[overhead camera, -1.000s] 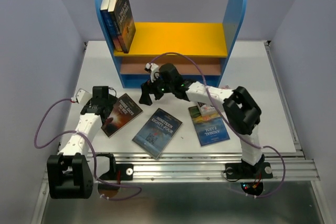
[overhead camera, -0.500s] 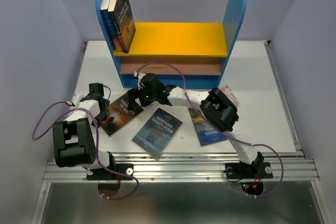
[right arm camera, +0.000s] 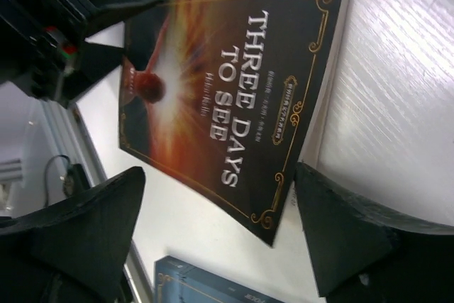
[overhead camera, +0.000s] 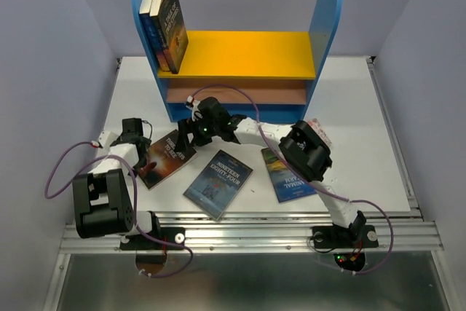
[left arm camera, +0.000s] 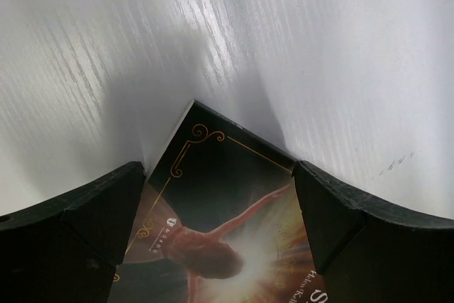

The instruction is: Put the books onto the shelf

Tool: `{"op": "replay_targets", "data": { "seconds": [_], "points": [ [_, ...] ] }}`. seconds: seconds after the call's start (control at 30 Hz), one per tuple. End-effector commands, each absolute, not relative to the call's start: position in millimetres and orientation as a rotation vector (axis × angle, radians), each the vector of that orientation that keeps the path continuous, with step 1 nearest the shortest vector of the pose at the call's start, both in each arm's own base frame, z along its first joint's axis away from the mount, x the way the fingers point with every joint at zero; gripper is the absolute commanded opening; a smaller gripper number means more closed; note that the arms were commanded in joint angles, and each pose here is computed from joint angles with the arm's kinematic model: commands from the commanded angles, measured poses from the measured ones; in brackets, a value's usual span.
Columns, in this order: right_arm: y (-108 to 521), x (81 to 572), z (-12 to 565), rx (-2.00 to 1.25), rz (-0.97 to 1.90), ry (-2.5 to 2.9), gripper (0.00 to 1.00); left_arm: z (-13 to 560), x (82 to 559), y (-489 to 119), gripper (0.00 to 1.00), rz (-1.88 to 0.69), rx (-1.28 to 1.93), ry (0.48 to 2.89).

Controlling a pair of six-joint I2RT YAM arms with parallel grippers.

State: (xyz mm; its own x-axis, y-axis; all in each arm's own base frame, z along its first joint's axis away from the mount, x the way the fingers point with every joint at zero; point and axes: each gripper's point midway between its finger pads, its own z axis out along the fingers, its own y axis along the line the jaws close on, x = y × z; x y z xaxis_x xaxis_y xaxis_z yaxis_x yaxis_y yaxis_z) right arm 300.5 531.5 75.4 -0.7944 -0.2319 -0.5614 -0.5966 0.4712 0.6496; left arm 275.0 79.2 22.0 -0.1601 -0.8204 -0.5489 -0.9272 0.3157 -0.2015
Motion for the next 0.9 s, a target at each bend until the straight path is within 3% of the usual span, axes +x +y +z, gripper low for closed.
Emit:
{"op": "replay_targets", "data": {
  "seconds": [0.0,0.07,0.13,0.23,0.47,0.57,0.67,0.8,0.87],
  "points": [
    [562.6,271.6,177.1,-0.749,1.562,2.055,0.88,-13.0,246.7,48.0,0.99,0.141,-1.637,2.153],
    [564.8,267.1,183.6,-0.761,1.611,2.035,0.85,-14.3,245.8,46.5,0.99,0.131,-1.63,2.158],
    [567.2,265.4,181.3,-0.762,1.636,2.046,0.74,-15.2,245.7,45.1,0.99,0.12,-1.628,2.161],
    [568.1,266.5,163.0,-0.749,1.622,2.102,0.66,-16.0,245.8,44.4,0.99,0.112,-1.628,2.162],
    [544.3,284.4,90.0,-0.625,1.28,2.401,0.73,-17.1,245.9,43.9,0.99,0.11,-1.617,2.168],
    [542.8,281.9,90.6,-0.624,1.287,2.408,0.74,-16.1,246.9,44.0,0.99,0.102,-1.613,2.159],
    [543.7,283.5,92.5,-0.596,1.29,2.411,0.53,-15.3,247.7,43.9,0.99,0.098,-1.61,2.158],
    [548.5,285.1,88.1,-0.594,1.303,2.415,0.16,-12.0,249.3,43.9,0.99,0.086,-1.601,2.148],
    [550.8,283.4,87.4,-0.604,1.325,2.415,0.03,-9.9,250.3,44.0,0.99,0.079,-1.595,2.14]
  ]
}}
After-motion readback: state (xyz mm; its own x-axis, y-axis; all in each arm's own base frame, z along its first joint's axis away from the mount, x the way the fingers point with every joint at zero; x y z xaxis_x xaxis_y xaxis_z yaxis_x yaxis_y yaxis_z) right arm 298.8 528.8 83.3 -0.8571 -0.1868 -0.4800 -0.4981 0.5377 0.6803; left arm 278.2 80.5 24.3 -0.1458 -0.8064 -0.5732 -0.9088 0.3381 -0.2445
